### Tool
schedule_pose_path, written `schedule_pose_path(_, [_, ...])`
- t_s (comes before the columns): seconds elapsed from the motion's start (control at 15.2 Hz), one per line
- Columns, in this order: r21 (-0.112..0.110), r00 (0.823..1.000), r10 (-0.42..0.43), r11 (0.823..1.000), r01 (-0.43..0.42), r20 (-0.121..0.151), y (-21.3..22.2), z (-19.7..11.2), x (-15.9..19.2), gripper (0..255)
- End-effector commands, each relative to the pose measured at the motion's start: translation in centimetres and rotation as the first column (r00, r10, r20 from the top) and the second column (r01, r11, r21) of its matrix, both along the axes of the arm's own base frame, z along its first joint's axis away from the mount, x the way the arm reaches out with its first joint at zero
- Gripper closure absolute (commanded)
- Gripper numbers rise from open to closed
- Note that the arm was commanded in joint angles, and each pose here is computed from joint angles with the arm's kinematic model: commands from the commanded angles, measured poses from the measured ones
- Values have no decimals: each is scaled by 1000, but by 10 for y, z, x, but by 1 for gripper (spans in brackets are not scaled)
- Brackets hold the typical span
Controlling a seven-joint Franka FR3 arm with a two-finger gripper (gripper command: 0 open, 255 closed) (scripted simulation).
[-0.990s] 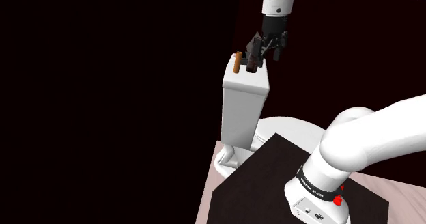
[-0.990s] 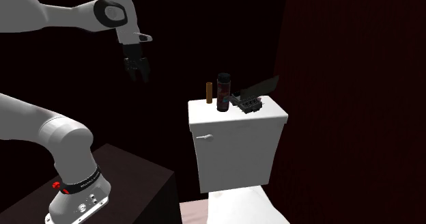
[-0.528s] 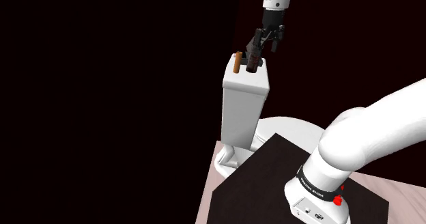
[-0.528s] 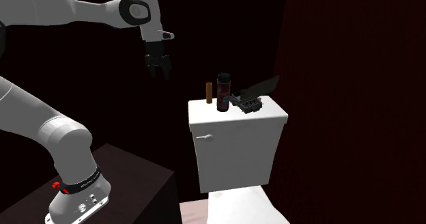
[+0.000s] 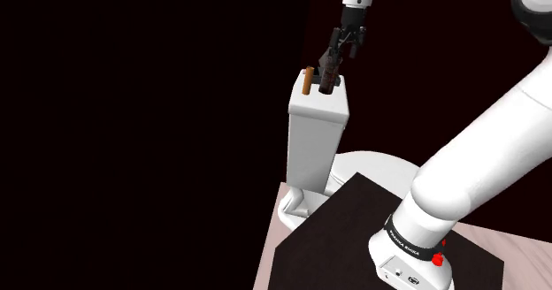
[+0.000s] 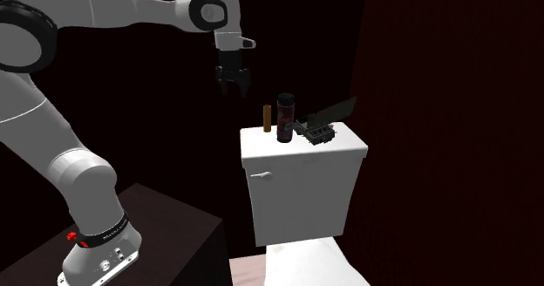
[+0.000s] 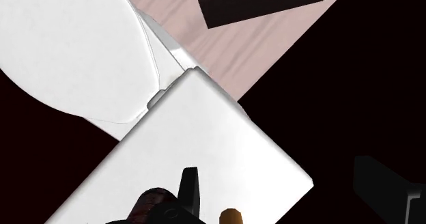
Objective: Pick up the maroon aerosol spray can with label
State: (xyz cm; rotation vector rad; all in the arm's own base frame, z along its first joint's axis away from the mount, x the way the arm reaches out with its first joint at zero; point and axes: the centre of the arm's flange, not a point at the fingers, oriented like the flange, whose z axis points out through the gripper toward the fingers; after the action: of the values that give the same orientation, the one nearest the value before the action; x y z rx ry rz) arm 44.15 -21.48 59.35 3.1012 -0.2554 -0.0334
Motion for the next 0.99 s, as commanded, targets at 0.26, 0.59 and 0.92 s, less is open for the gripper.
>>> schedule_pose_path(0.26, [35,1000,-2,999,1,22,-69,5,44,0])
schedule_pose_path(0.59, [65,999,-5,998,3,39,-127,7,79,0])
schedule_pose_path(0.92, [85,999,-8,996,3,50,-167,3,102,0])
